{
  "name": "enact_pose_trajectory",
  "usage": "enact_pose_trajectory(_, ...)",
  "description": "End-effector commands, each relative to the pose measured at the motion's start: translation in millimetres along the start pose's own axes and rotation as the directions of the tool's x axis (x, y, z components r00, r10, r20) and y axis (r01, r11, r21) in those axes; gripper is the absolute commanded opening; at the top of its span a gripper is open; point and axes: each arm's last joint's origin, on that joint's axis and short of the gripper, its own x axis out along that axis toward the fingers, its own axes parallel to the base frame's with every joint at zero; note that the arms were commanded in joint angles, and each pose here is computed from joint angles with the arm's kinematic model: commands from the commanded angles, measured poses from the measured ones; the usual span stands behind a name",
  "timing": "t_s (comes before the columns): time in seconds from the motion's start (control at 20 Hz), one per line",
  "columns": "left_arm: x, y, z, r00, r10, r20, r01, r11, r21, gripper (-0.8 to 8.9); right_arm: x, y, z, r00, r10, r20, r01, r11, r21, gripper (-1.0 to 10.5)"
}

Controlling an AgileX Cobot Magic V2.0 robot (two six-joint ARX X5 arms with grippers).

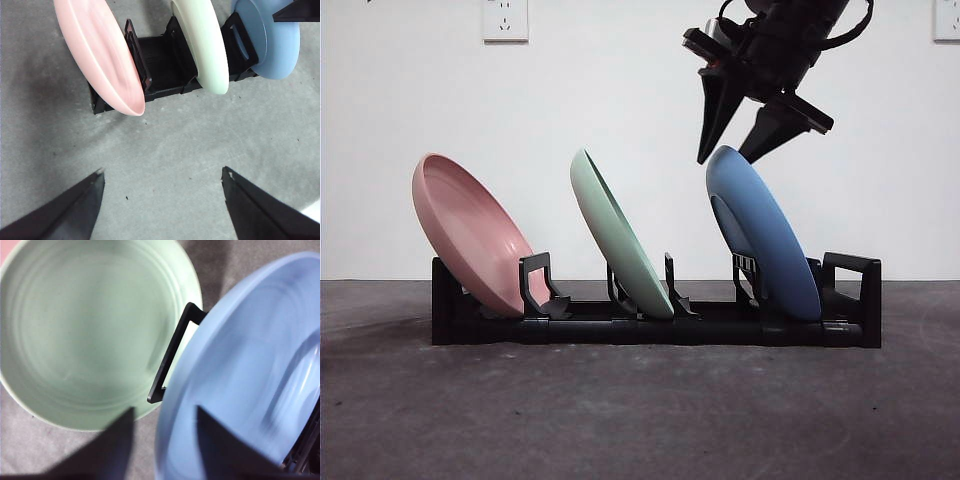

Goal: Place the plate

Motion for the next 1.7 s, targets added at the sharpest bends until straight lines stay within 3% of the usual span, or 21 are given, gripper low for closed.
enact_pose_trajectory(0.05,-4.2,-2.3,5.6,1.0,-0.003,0.024,0.002,1.0,0.016,3.75,0.4,3.7,5.5,1.0,0.009,0.021,-0.009,1.0,-0.01,0.1)
enact_pose_trajectory(0.3,-4.2,-2.3,5.5,1.0,-0.003,0.024,0.002,1.0,0.016,3.75,-10.5,8.0,6.0,1.0,0.005,0.0,-0.005,1.0,-0.01,0.1)
enact_pose_trajectory(0.75,-4.2,-2.3,5.5,1.0,-0.003,0.024,0.002,1.0,0.016,3.75,-87.0,43.4,16.0,0.995,0.081,0.058,-0.077,0.995,-0.059,0.1)
enact_pose_trajectory(1.05,-4.2,-2.3,5.6,1.0,-0.003,0.024,0.003,1.0,0.016,3.75,-125.3,79.6,-2.8,0.992,0.07,0.101,-0.043,0.968,-0.246,0.1)
enact_pose_trajectory(1.15,-4.2,-2.3,5.6,1.0,-0.003,0.024,0.002,1.0,0.016,3.75,-140.7,101.8,-15.9,0.986,0.01,0.169,0.043,0.951,-0.307,0.1)
enact_pose_trajectory(1.45,-4.2,-2.3,5.5,1.0,-0.003,0.024,0.002,1.0,0.015,3.75,-181.9,162.6,-68.5,0.943,0.07,0.325,0.102,0.87,-0.483,0.1)
enact_pose_trajectory(1.7,-4.2,-2.3,5.5,1.0,-0.003,0.024,0.003,1.0,0.015,3.75,-191.7,178.7,-115.2,0.891,0.166,0.423,0.115,0.818,-0.563,0.1)
